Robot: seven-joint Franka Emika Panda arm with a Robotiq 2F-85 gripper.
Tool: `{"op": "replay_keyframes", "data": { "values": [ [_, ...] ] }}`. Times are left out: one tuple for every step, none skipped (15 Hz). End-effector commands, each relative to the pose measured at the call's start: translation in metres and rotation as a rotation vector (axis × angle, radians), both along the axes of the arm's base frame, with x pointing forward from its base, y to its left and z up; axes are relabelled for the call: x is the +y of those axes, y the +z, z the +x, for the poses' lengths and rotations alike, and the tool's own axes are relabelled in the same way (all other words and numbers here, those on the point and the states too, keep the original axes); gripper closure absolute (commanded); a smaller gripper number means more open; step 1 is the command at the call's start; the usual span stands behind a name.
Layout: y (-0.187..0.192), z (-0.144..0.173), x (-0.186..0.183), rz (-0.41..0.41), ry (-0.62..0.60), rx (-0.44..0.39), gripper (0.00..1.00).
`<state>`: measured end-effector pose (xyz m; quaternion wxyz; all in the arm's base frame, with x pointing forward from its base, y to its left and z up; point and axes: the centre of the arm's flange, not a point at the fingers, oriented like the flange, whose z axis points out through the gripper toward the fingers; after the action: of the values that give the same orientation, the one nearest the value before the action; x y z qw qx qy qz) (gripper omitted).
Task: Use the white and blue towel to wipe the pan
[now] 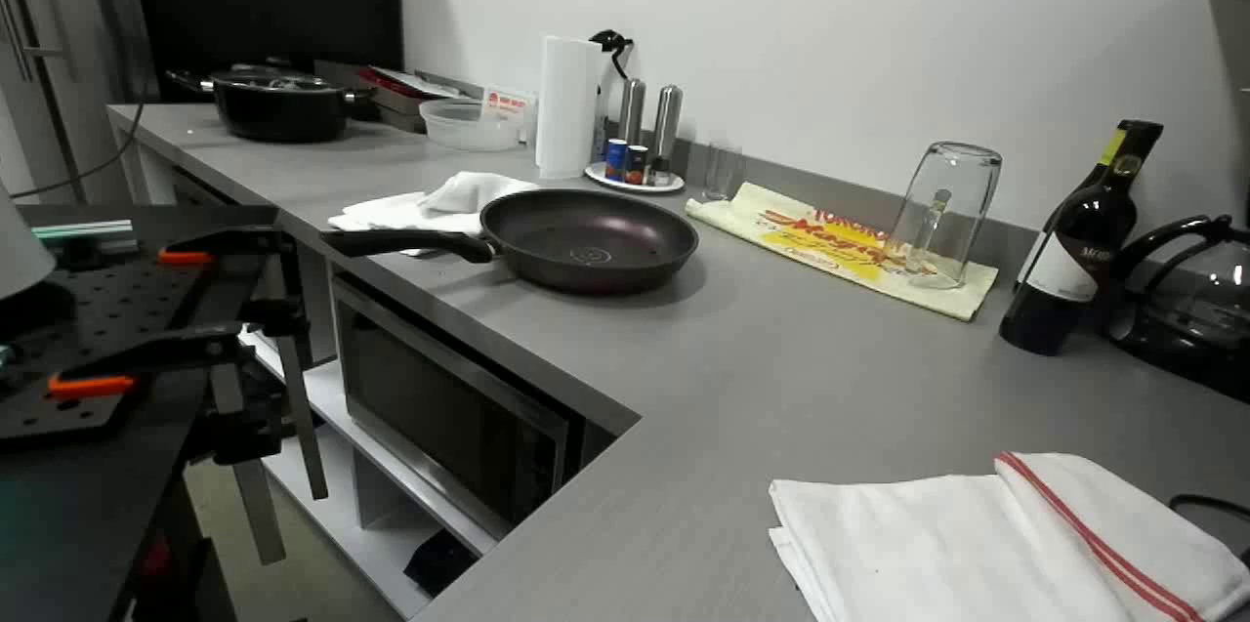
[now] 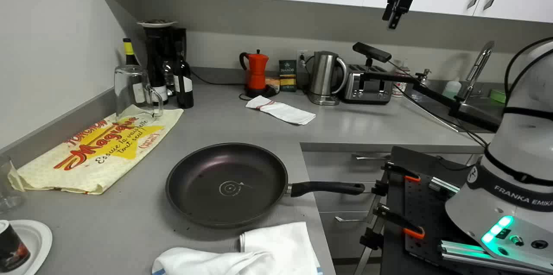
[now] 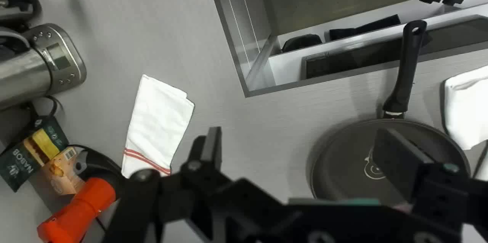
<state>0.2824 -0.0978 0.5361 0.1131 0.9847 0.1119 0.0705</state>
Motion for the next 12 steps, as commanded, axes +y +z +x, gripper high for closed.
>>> {"op": "replay_keyframes", "data": {
  "values": [
    [0.000,0.000,0.000,0.000,0.000,0.000,0.00],
    [0.000,0.000,0.000,0.000,0.000,0.000,0.00],
    [0.000,0.000,0.000,0.000,0.000,0.000,0.00],
    [0.000,0.000,0.000,0.000,0.000,0.000,0.00],
    [0.000,0.000,0.000,0.000,0.000,0.000,0.00],
    [-0.003,0.003,-0.001,0.001,-0.004,0.002,0.00],
    [-0.006,0.007,-0.002,0.008,0.003,0.010,0.00],
    [-0.015,0.016,-0.005,0.035,0.029,0.033,0.00],
    [-0.023,0.025,-0.006,0.027,0.018,0.041,0.00],
    [-0.036,0.038,-0.005,0.035,0.028,0.049,0.00],
    [-0.049,0.050,-0.003,0.029,0.021,0.040,0.00],
    [-0.065,0.064,0.003,0.051,0.027,0.046,0.00]
  ]
}}
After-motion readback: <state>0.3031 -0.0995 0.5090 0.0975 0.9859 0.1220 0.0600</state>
